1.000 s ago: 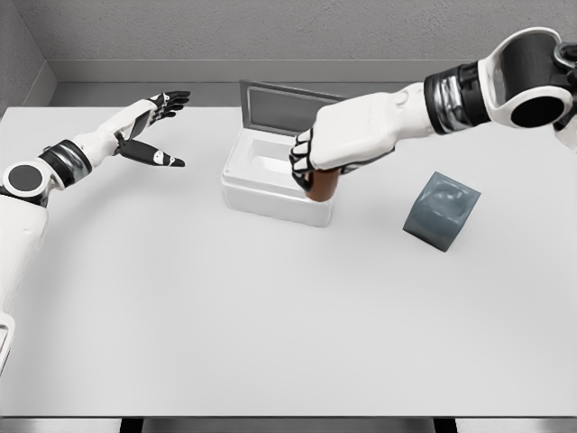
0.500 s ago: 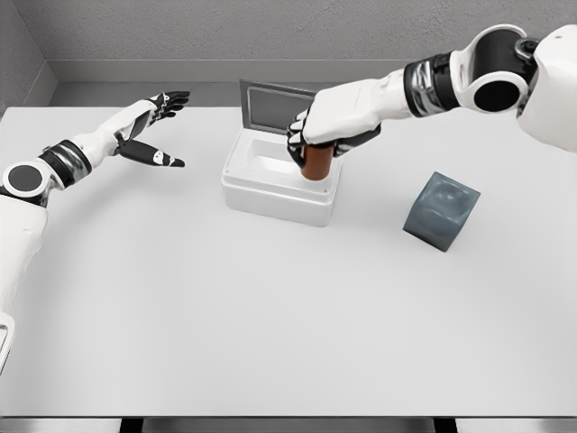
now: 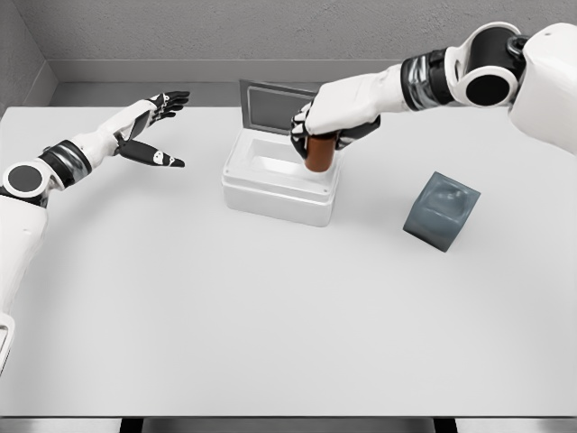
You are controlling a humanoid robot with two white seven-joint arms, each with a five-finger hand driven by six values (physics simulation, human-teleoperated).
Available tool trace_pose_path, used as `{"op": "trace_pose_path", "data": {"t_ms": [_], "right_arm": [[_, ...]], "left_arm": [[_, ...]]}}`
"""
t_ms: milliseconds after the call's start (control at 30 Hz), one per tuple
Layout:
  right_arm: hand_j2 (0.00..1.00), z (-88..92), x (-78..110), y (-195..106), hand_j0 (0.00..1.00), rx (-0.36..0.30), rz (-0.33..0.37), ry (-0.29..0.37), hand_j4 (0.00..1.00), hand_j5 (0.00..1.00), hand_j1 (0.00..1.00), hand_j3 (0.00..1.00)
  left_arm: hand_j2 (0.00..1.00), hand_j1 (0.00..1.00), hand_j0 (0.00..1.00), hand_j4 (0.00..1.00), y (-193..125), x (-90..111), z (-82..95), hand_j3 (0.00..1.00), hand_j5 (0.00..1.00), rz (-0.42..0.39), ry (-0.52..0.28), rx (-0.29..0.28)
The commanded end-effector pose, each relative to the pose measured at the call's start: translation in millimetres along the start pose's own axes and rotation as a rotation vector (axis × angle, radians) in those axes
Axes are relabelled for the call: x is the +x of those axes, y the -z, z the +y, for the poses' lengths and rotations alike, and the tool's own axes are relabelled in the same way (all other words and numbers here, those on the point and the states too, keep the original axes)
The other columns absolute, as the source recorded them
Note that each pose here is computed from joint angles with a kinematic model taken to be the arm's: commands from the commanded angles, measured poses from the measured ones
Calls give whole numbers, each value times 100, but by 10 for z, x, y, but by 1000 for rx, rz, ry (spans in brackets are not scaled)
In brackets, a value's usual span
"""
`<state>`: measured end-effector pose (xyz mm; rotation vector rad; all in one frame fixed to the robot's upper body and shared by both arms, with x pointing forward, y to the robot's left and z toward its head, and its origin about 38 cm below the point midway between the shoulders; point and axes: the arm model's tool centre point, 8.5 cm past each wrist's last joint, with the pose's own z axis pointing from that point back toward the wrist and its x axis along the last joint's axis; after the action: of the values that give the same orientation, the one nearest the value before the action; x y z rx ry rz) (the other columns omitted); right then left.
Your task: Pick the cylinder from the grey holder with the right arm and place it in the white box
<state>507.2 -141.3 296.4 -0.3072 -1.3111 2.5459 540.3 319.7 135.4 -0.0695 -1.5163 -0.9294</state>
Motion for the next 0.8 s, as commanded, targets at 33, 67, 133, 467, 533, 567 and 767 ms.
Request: {"op": "trace_pose_path", "data": {"t_ms": [33, 67, 133, 467, 533, 567, 767], "right_arm": [[28, -4, -49, 15, 28, -4, 12, 16, 28, 28, 28, 28], [28, -3, -58, 20, 28, -4, 14, 18, 28, 28, 28, 28], [28, 23, -76, 39, 28, 1, 18, 26, 28, 28, 28, 28], [41, 85, -138, 93, 41, 13, 33, 52, 41, 41, 41, 41], [59, 76, -135, 97, 59, 11, 32, 51, 59, 59, 59, 59], [65, 76, -135, 97, 65, 11, 32, 51, 65, 65, 65, 65], [77, 81, -130, 102, 77, 11, 30, 51, 77, 77, 77, 77]], "left_arm": [[100, 100, 100, 100, -4, 0, 4, 100, 100, -3, -8, 5], [100, 100, 100, 100, -4, 0, 4, 100, 100, -3, -8, 5], [100, 100, 100, 100, -4, 0, 4, 100, 100, -3, -8, 5], [100, 100, 100, 100, -1, 6, 10, 100, 100, -4, -7, 6], [100, 100, 100, 100, -4, 0, 4, 100, 100, -3, -8, 5], [100, 100, 100, 100, -1, 6, 9, 100, 100, -4, -6, 5], [100, 100, 100, 100, -1, 6, 9, 100, 100, -4, -6, 5]]}}
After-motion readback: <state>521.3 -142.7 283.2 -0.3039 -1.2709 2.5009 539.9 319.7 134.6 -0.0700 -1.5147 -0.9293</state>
